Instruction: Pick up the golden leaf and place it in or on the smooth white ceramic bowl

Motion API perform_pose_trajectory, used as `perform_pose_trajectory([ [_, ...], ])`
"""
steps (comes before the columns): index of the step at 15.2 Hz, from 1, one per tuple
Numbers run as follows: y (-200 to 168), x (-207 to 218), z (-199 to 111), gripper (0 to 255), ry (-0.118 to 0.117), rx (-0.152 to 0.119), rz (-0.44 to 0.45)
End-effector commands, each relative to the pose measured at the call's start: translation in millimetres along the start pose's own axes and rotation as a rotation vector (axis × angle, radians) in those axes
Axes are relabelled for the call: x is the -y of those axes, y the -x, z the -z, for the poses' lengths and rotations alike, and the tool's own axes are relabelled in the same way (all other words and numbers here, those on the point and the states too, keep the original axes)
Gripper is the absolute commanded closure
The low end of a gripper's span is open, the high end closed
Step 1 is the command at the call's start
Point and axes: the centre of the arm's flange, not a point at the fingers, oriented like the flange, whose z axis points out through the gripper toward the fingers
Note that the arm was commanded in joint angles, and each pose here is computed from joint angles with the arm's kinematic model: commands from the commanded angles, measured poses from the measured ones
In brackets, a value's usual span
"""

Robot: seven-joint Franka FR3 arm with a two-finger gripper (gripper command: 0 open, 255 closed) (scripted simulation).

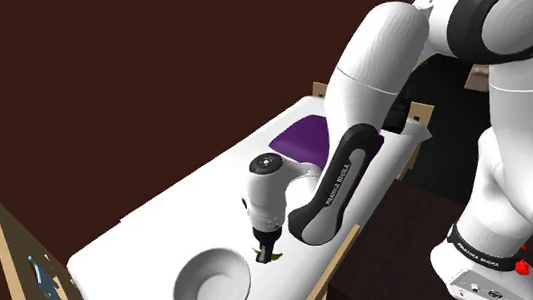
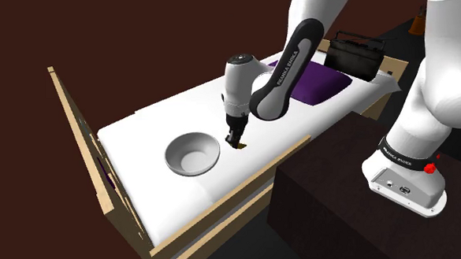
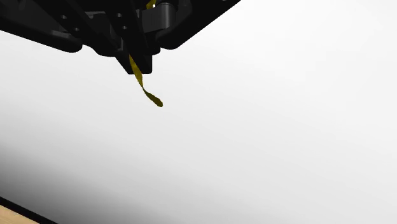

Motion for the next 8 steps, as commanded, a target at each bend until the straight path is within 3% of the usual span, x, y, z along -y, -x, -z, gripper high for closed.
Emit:
perform_pose_trajectory([
  [1, -1, -1, 10, 255, 0.000, 0.001, 0.000],
  [8, -3, -1, 47, 255, 0.000, 0.001, 0.000],
])
